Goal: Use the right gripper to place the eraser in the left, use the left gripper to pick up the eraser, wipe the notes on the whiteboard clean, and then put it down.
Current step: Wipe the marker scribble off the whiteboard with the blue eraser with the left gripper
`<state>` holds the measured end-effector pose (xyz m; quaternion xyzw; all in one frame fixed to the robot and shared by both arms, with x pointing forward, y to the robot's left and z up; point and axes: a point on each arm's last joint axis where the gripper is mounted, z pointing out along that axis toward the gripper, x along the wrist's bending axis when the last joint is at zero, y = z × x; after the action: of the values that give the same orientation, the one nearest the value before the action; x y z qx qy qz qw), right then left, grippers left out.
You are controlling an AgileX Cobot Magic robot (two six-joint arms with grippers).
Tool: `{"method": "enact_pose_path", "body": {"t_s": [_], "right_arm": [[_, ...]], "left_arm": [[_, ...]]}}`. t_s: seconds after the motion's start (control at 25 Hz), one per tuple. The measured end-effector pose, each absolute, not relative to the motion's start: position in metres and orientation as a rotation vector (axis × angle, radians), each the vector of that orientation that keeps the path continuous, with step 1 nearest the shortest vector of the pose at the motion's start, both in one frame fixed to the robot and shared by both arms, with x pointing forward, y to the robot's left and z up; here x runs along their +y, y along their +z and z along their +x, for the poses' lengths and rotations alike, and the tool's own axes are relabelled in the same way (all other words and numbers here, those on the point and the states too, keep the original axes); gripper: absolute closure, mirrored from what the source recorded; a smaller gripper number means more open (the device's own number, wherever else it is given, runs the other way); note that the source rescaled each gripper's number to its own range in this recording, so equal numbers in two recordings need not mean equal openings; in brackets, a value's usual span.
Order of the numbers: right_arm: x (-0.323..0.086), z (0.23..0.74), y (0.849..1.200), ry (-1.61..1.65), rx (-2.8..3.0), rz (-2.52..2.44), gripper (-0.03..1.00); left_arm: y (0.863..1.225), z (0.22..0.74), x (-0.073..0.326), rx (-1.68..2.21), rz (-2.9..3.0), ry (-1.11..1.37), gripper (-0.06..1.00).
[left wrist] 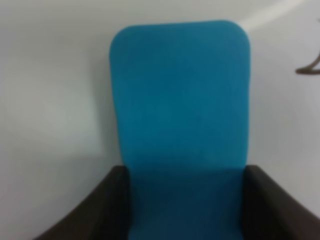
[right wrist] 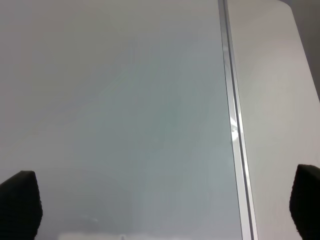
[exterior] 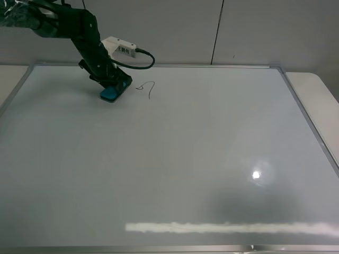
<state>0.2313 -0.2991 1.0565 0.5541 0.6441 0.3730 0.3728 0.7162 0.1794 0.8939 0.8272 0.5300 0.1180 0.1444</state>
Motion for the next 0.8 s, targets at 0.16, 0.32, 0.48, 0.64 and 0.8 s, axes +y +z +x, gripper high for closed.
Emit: {"method": "enact_pose_path", "body": {"t_s": [0.16,0.32,0.48,0.64,0.8], "right_arm": [[-0.299,0.231,1.057,0.956,1.650,1.420,-0.03],[-0.299,0.231,1.057,0.956,1.650,1.420,-0.03],[-0.299,0.231,1.057,0.956,1.650,1.420,-0.03],[-0.299,0.231,1.057,0.956,1.650,1.420,-0.03],[-0.299,0.231,1.057,0.956,1.650,1.420,-0.03]], "left_arm": [[0.894,0.709,0.153,1.437,2.444,0.351,0.93],[0.894,0.691,0.104,1.318,2.486,0.307,0.93],[0.894,0.677,0.062,1.217,2.540,0.257,0.93],[0.896,0.676,0.043,1.180,2.579,0.225,0.93],[0.896,0.686,0.046,1.215,2.589,0.190,0.93]]}}
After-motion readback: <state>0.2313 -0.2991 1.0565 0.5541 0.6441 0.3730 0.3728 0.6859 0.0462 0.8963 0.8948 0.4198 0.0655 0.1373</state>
